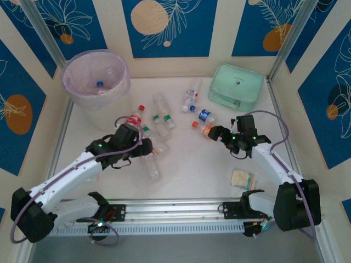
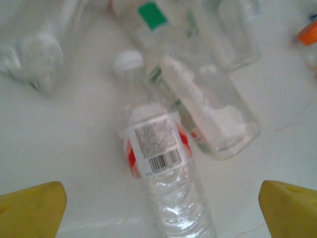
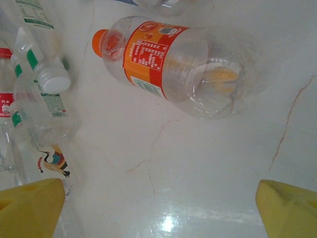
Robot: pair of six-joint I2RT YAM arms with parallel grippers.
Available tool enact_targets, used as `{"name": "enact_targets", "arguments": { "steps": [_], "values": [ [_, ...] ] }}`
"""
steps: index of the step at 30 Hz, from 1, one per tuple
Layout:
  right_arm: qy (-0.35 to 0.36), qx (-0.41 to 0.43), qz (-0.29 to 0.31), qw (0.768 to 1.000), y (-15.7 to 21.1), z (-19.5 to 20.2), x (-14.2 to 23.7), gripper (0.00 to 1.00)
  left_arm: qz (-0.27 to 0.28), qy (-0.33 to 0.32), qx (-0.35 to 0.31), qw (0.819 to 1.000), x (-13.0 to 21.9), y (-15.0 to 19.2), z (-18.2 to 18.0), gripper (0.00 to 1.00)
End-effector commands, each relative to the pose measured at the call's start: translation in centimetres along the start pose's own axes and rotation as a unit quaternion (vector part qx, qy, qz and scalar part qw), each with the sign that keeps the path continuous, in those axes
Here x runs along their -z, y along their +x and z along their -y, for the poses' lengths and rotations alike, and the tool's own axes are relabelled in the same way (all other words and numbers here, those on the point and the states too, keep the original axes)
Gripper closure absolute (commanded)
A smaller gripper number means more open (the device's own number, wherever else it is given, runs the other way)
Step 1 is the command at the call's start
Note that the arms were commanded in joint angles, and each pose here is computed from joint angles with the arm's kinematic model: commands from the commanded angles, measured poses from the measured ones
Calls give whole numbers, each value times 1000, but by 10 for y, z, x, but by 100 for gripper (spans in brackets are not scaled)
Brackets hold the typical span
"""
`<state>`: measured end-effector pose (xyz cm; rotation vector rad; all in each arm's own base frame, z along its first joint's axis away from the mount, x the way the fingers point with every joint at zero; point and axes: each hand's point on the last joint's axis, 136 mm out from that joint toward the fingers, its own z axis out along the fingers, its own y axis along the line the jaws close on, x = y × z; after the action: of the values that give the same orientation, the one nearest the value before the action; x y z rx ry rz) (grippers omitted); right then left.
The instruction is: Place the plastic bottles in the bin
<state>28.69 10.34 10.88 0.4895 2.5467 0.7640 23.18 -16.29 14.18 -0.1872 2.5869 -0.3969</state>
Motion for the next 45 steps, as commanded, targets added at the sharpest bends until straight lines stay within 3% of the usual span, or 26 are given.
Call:
{"name": "enact_targets", "arguments": {
  "steps": [1, 11, 17, 21, 26, 38, 45],
  "values": [
    [-6, -7, -7, 1000, 1, -1, 1, 1, -25, 20, 61, 998, -23, 18, 15, 1],
    [-11, -17, -20, 1000, 2, 1, -6, 1, -86, 0, 95, 992, -77, 63, 13, 5],
    [-9, -16, -33, 999, 5, 3, -11, 1, -87, -22, 92, 992, -83, 69, 7, 23],
    [-10, -17, -32, 999, 5, 3, -11, 1, -85, -38, 78, 993, -79, 68, 5, 38],
    [-16, -19, -35, 999, 6, 1, -11, 1, -82, -36, 61, 994, -69, 66, 8, 46],
    [-20, -21, -30, 999, 7, -3, -7, 1, -44, -40, 13, 998, -33, 39, 13, 55],
    [-25, -18, -31, 999, 7, -6, -6, 1, 28, -37, -59, 997, 6, -5, 24, 66]
  ]
}}
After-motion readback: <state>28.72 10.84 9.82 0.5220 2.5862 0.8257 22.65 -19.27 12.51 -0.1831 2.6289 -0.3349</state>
